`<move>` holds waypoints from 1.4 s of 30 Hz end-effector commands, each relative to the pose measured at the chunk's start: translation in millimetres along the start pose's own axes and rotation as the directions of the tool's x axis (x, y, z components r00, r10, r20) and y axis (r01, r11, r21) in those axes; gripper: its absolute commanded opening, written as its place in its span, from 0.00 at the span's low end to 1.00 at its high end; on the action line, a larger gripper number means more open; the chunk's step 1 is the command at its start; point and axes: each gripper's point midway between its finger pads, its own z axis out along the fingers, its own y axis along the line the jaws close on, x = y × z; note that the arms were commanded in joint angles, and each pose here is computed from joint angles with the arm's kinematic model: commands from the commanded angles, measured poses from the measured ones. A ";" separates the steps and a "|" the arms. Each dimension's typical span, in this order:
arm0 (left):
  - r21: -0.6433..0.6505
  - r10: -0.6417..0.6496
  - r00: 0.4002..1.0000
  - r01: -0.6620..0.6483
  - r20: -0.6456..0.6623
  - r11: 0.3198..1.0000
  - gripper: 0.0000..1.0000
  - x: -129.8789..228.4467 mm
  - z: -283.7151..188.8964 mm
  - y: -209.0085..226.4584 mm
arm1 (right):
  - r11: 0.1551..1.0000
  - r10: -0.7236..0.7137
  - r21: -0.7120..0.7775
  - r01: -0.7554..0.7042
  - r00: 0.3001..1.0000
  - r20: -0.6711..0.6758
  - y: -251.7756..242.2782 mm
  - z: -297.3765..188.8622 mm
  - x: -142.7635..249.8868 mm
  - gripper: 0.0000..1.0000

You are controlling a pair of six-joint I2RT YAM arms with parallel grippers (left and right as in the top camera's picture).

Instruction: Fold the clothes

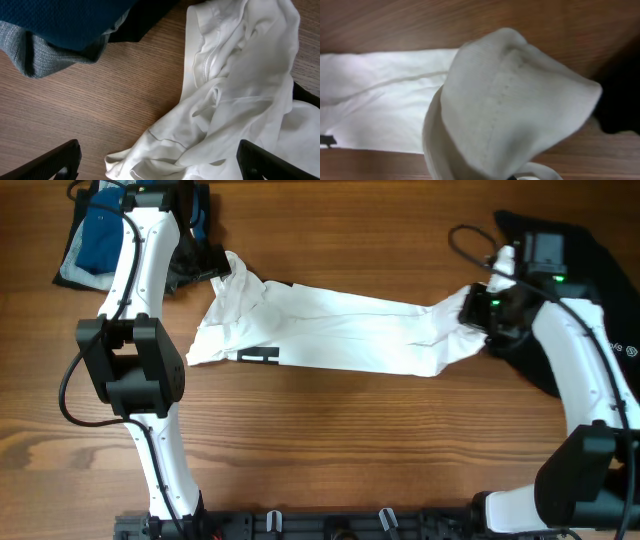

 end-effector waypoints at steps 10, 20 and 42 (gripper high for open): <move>0.023 -0.024 0.999 0.023 0.036 0.999 1.00 -4.6 -16.0 -1.9 | 0.984 -0.154 -0.105 0.147 0.986 -0.061 95.5 69.4 21.2 0.04; 0.023 -0.024 0.999 0.023 0.036 0.999 1.00 -4.6 -16.0 -1.8 | 0.967 -0.160 -0.205 0.149 0.986 -0.037 140.5 94.2 24.3 0.04; 0.079 0.059 0.997 -0.062 0.041 0.995 1.00 -6.3 -15.4 -12.8 | 0.927 -0.272 -0.283 0.246 0.961 -0.056 152.5 72.3 22.1 0.79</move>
